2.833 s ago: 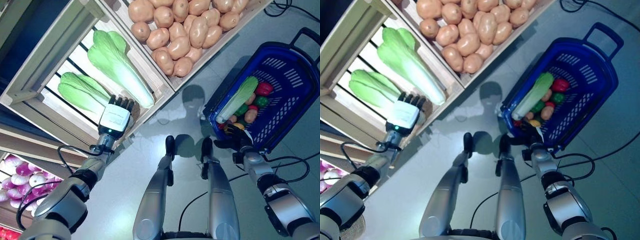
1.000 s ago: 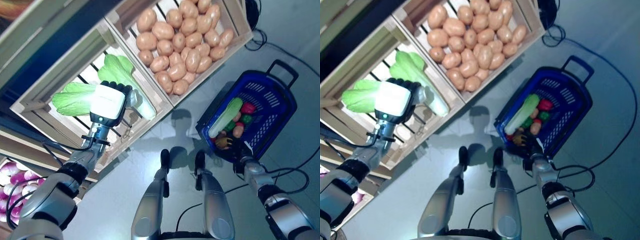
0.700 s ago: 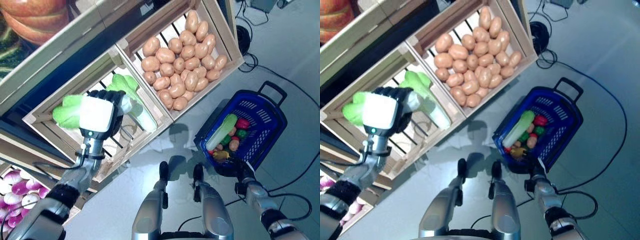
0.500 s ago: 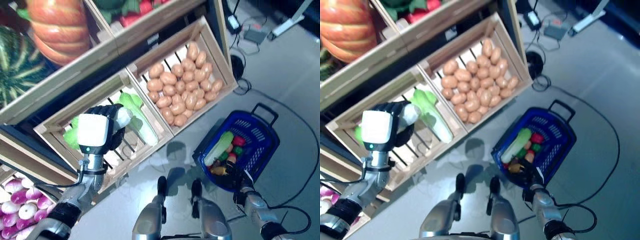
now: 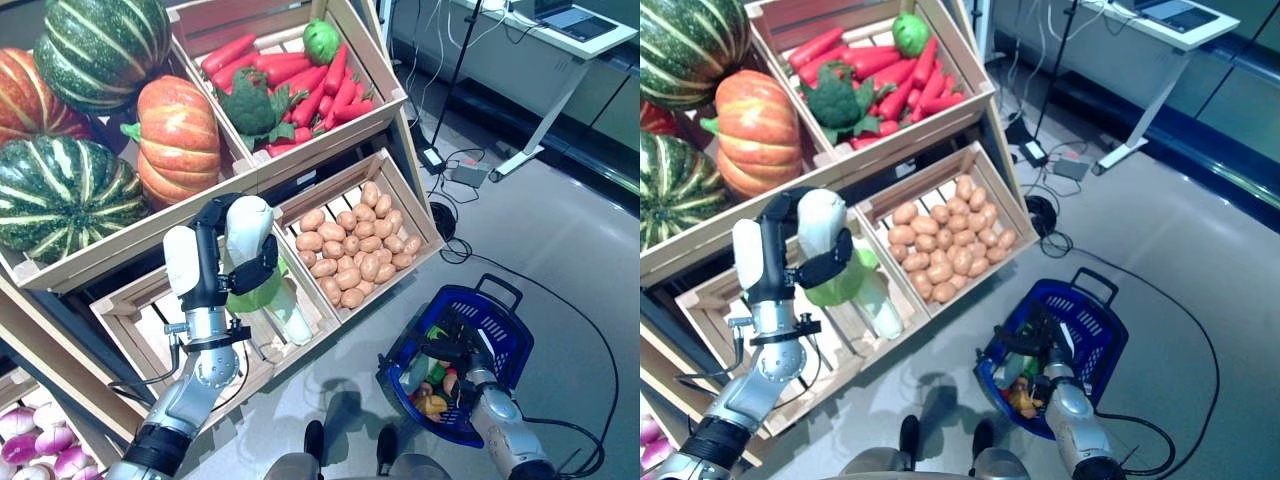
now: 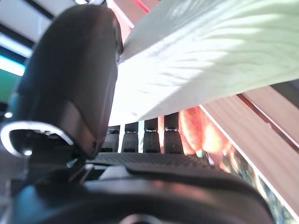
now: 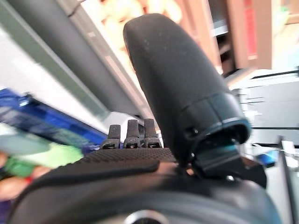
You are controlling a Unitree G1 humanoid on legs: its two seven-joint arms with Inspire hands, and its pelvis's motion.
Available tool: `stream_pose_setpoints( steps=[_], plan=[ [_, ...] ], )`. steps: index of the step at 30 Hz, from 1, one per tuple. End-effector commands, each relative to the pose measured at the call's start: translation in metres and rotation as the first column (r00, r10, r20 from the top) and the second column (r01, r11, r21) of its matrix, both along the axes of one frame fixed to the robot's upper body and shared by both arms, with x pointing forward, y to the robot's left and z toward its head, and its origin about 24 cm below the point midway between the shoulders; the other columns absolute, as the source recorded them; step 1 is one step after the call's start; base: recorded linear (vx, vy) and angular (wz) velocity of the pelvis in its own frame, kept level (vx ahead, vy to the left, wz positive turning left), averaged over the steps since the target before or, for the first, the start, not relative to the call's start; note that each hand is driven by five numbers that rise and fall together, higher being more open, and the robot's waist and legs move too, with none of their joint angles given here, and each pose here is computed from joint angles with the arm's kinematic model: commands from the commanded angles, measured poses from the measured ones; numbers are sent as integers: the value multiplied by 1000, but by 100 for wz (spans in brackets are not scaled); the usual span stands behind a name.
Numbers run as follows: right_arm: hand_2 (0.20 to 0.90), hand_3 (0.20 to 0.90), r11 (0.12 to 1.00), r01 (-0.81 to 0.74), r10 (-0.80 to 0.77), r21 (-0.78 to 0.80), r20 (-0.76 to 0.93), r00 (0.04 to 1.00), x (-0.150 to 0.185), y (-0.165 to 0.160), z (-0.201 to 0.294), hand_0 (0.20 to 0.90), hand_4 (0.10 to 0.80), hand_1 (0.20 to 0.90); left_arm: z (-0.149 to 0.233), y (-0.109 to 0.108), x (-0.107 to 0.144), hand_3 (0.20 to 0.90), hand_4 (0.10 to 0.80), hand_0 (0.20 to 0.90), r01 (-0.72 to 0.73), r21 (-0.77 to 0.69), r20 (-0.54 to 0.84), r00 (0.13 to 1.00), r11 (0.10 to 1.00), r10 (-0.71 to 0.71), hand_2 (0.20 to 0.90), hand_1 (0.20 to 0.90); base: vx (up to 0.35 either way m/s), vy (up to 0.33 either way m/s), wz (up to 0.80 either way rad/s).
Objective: Put vegetables into the basket
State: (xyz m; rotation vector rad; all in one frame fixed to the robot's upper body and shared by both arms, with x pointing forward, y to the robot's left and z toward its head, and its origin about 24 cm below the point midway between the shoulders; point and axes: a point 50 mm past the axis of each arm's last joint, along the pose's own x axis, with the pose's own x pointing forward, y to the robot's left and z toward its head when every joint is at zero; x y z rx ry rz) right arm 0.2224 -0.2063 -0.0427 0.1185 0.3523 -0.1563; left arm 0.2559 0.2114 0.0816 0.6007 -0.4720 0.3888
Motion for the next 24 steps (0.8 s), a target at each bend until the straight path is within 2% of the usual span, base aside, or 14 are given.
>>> stream_pose_setpoints(
  steps=[1, 6, 10, 14, 20, 24],
  plan=[
    [900, 900, 1000, 1, 5, -21, 296, 955, 18, 3, 48, 900, 800, 900, 43, -1, 6, 300, 400, 300, 148, -194, 200, 974, 970, -109, 300, 300, 4, -6, -8],
    [900, 900, 992, -130, 117, 1, 426, 897, 28, 22, 76, 900, 800, 900, 38, -21, 12, 300, 400, 300, 331, -403, 124, 943, 853, -308, 300, 300, 0, 0, -1],
    [900, 900, 969, -244, 198, 30, 497, 845, 30, 35, 93, 900, 800, 900, 29, -34, 15, 300, 400, 300, 399, -491, 66, 904, 775, -423, 300, 300, 0, 0, 0],
    [900, 900, 943, -331, 251, 41, 564, 787, 33, 45, 109, 900, 800, 900, 23, -44, 17, 300, 400, 300, 460, -608, 51, 836, 647, -546, 300, 300, 0, 0, 0],
    [900, 900, 878, -474, 337, 67, 616, 712, 35, 55, 127, 900, 800, 900, 22, -54, 19, 300, 400, 300, 493, -615, 8, 784, 615, -621, 300, 300, 0, 0, 0],
    [900, 900, 781, -622, 466, 54, 614, 638, 36, 64, 136, 900, 800, 900, 25, -56, 19, 300, 400, 300, 530, -602, -9, 743, 597, -669, 300, 300, 0, 0, 0]
  ],
)
